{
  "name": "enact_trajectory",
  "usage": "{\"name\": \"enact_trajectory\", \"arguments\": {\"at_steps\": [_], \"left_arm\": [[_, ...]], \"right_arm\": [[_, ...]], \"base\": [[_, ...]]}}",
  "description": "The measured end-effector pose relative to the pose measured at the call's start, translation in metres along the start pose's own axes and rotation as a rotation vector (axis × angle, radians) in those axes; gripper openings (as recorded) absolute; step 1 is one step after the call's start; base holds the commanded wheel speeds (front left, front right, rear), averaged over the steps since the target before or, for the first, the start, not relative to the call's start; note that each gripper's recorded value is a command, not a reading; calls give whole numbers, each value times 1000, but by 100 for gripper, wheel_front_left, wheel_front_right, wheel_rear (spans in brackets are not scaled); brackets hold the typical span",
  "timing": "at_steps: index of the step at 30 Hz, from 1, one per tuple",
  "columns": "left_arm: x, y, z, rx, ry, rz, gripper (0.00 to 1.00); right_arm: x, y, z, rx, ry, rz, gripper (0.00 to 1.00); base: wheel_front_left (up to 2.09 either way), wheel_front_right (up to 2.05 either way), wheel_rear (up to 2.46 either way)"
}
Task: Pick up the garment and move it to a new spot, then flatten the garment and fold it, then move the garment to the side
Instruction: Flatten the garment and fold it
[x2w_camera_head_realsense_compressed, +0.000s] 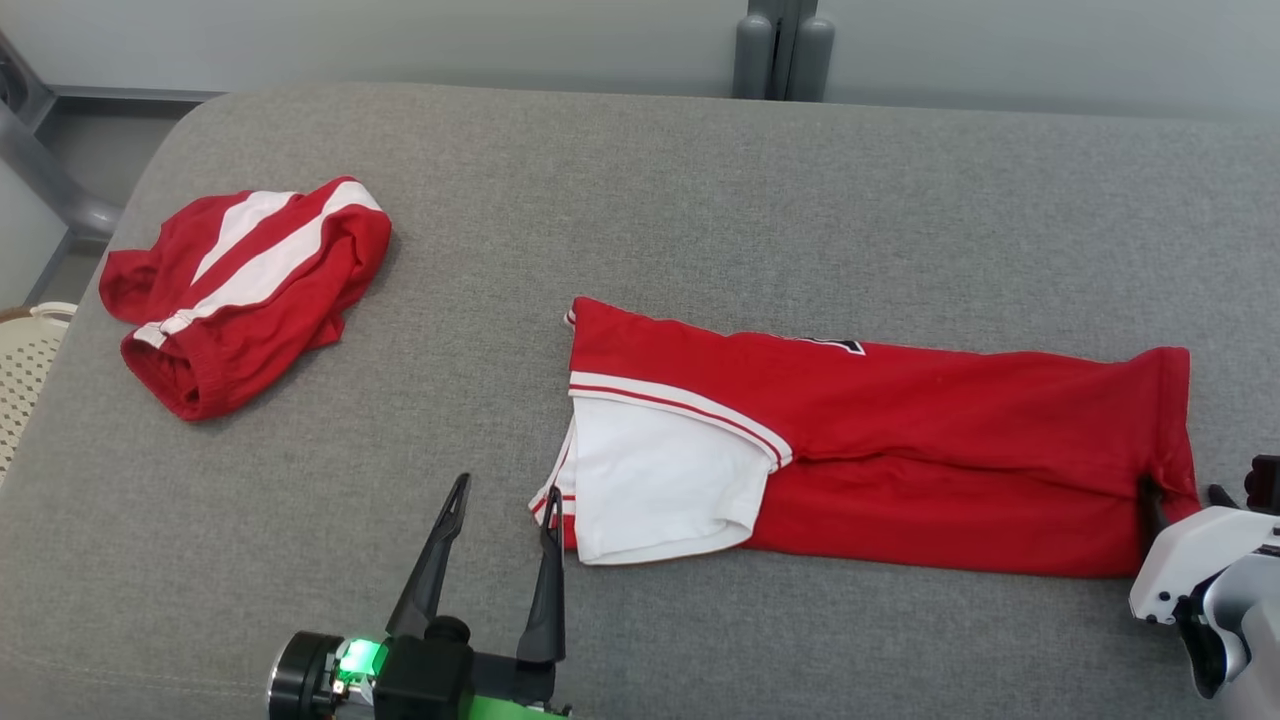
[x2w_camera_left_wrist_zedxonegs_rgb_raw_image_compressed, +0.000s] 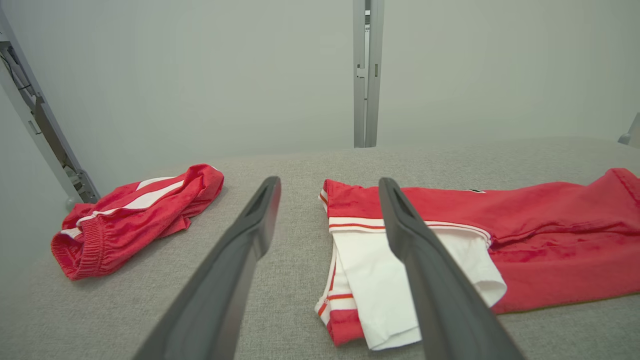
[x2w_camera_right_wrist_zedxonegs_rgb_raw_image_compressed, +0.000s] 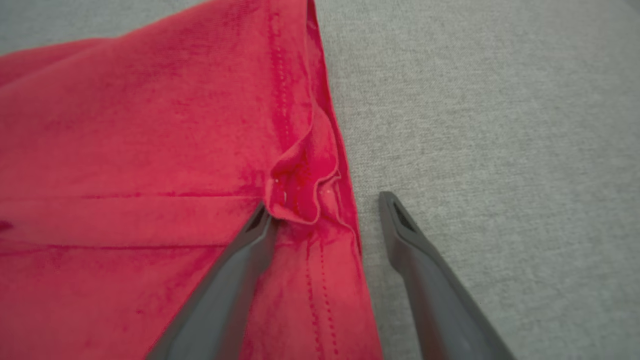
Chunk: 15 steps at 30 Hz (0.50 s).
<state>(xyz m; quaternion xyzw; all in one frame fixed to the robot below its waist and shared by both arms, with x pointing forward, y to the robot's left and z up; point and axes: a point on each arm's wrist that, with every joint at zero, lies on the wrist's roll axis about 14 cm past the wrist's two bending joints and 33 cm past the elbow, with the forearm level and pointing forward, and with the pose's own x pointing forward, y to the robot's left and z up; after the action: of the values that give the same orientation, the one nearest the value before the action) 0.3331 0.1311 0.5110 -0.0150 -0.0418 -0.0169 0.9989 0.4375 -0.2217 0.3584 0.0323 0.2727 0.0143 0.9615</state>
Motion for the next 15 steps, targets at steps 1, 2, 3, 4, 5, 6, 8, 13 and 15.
{"name": "enact_trajectory", "arguments": {"at_steps": [1, 2, 3, 4, 5, 6, 8, 13, 15], "left_arm": [[1, -1, -1, 1, 2, -3, 100], [2, -2, -2, 0, 5, -7, 100], [3, -3, -3, 1, 7, -12, 100], [3, -5, -3, 0, 9, -17, 100], [4, -6, -4, 0, 9, -22, 100], [5, -8, -4, 0, 8, -26, 100], [6, -9, -4, 0, 8, -32, 100], [10, -13, -6, 2, 10, -49, 100], [12, -16, -8, 3, 17, -65, 100]], "right_arm": [[1, 2, -3, 9, 6, 4, 82], [1, 2, -4, 20, 10, 4, 45], [0, 2, -5, 34, 12, 3, 24], [-1, 1, -6, 47, 11, 3, 0], [-1, 1, -5, 59, 7, 3, 0], [-2, -1, -4, 62, 3, 2, 0], [-4, -7, 0, 46, -11, -3, 0], [-12, -48, 25, 4, -86, -71, 0], [-15, -65, 41, -15, -130, -101, 0]], "base": [[0, 0, 0], [0, 0, 0], [0, 0, 0], [0, 0, 0], [0, 0, 0], [0, 0, 0], [0, 0, 0], [0, 0, 0], [0, 0, 0]]}}
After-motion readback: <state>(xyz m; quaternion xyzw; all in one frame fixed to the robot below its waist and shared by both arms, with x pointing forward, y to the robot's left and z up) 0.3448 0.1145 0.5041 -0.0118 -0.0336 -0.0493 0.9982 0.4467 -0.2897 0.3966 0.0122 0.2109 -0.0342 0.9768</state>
